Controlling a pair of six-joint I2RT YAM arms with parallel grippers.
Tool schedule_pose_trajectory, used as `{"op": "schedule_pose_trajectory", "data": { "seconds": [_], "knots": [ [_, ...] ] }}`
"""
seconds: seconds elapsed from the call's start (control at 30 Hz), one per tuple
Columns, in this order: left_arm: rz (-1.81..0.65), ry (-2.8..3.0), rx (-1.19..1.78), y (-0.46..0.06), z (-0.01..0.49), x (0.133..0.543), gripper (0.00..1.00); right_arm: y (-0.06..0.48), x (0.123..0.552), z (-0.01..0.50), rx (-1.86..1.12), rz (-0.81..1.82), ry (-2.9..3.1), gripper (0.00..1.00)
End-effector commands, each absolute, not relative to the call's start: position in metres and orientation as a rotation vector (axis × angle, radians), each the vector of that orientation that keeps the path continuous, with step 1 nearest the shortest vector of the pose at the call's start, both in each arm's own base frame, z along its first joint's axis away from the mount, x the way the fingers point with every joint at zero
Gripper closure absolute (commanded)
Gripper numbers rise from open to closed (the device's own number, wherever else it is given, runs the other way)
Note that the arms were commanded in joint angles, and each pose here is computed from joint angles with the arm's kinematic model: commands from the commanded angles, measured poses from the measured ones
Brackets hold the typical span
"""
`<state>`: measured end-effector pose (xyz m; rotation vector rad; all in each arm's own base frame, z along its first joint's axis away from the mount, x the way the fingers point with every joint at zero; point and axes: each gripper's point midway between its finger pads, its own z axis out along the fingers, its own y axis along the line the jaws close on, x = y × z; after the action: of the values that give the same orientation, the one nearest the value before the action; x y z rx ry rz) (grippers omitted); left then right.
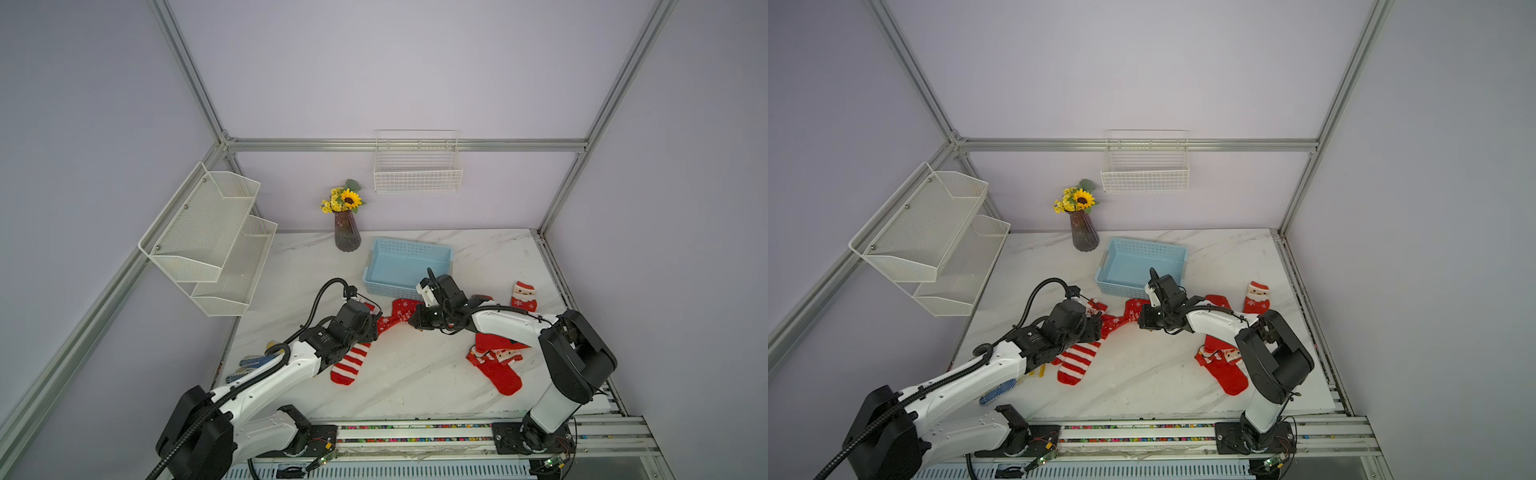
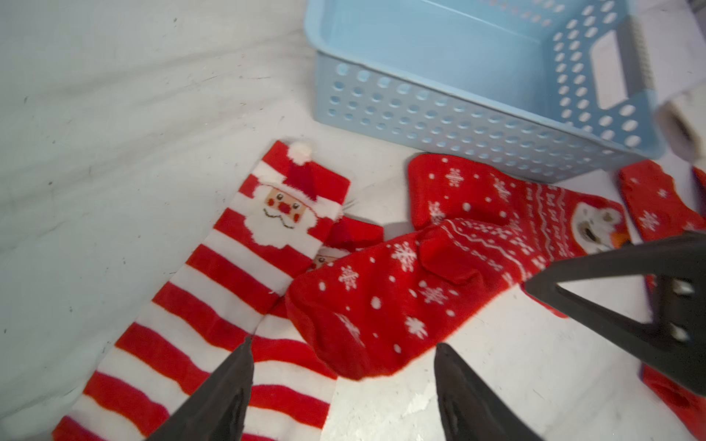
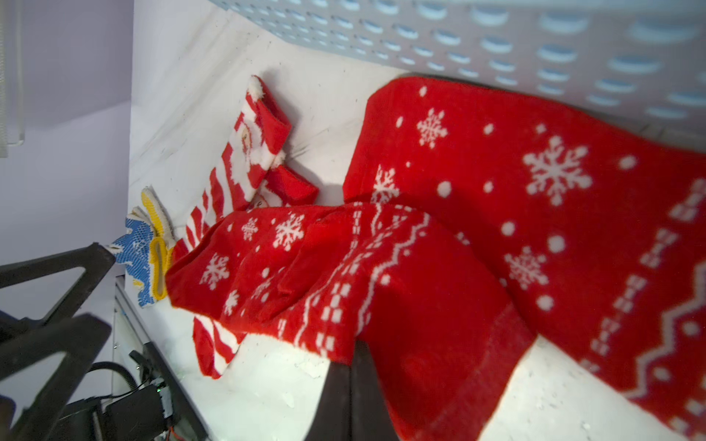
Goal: Place the socks together as a pair
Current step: Move the sock to the center of the board, then place the sock at the center of the board.
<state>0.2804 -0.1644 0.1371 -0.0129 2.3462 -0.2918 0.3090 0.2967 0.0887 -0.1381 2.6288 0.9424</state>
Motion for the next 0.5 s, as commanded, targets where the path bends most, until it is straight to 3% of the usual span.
{"op": "schedule_pose_trajectory", "data": {
  "seconds": [0.0,0.2,0.47],
  "knots": [
    [-0.368,2.234,0.13,-0.181,0.176,0.277,0.25,0.297,0.286,0.12,-0.097,0.976,2.604,1.0],
    [-0.569,2.158,0.325,-0.215,0.201,0.255,0.25,0.311,0.243,0.134,-0.029,1.115,2.648,1.0],
    [-0.518,2.118,0.544,-0.232,0.171,0.235,0.23,0.319,0.236,0.152,0.017,1.233,2.626,1.0]
  ]
}}
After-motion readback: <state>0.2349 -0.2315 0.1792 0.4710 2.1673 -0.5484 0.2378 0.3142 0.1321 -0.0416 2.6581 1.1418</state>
